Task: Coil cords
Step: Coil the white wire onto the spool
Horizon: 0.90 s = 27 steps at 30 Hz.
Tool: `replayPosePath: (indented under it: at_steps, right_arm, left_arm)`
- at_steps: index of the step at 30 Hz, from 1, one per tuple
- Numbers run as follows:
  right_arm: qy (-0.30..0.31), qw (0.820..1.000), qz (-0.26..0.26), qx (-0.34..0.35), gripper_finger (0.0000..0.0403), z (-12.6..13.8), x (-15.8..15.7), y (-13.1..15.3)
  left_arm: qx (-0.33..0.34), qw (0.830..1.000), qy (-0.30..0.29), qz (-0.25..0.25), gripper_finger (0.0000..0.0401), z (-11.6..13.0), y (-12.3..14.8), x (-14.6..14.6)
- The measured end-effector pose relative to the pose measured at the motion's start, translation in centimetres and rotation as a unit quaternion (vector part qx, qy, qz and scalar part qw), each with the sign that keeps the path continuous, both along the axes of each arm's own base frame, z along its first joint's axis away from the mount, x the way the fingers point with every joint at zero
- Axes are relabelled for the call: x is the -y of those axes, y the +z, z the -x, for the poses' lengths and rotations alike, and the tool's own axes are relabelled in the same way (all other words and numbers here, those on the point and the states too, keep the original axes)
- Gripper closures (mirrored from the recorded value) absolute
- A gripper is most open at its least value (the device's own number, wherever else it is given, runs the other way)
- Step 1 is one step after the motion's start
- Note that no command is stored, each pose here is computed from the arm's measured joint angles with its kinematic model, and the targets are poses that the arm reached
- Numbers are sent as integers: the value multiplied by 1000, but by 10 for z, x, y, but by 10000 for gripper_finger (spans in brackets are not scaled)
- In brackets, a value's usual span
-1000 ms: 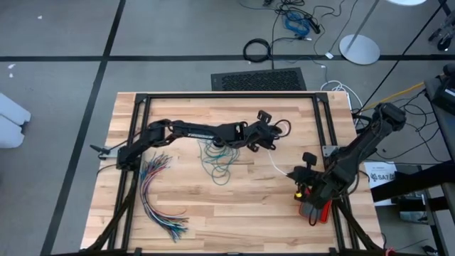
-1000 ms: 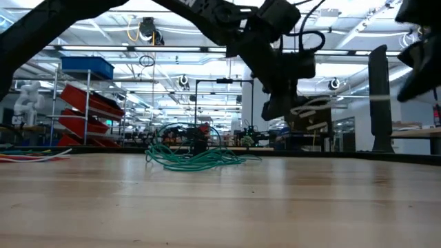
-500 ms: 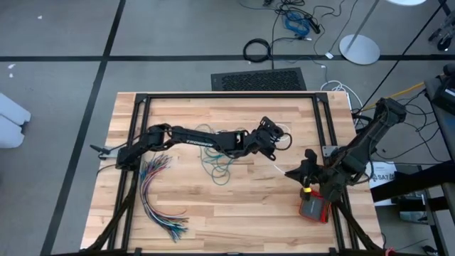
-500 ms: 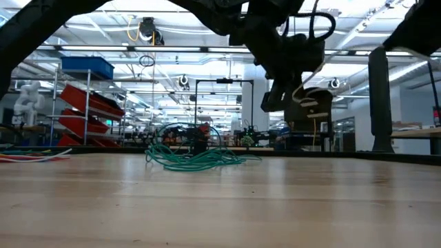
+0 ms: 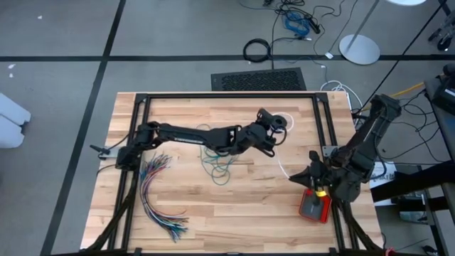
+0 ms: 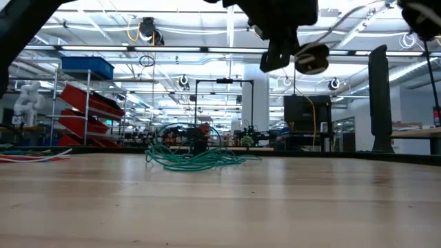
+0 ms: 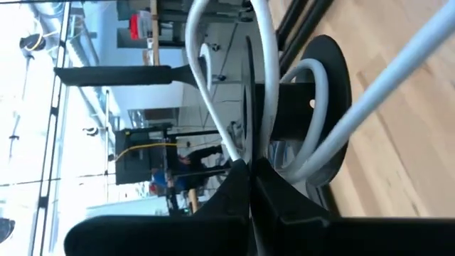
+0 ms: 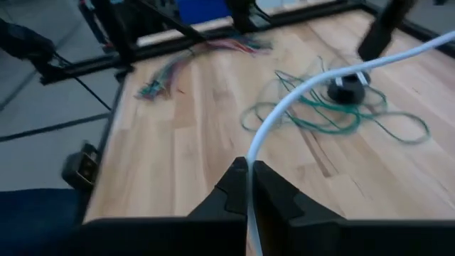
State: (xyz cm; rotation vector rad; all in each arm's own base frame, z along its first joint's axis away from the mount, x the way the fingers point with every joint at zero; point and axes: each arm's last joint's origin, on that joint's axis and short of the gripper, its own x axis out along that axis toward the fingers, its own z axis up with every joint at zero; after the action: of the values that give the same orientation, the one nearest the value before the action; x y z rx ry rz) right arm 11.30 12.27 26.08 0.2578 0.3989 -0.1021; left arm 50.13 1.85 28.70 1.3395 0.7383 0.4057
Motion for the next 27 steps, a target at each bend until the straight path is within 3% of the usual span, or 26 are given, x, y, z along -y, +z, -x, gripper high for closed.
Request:
replayPosePath:
  at_steps: [15,27]
  right_arm:
    - [80,993,34,74,402,10,-21,17]
    - [116,987,64,86,402,19,-30,18]
  left_arm:
    - [11,1000,-15,-17,401,30,52,32]
    - [25,998,-45,-24,401,66,93,84]
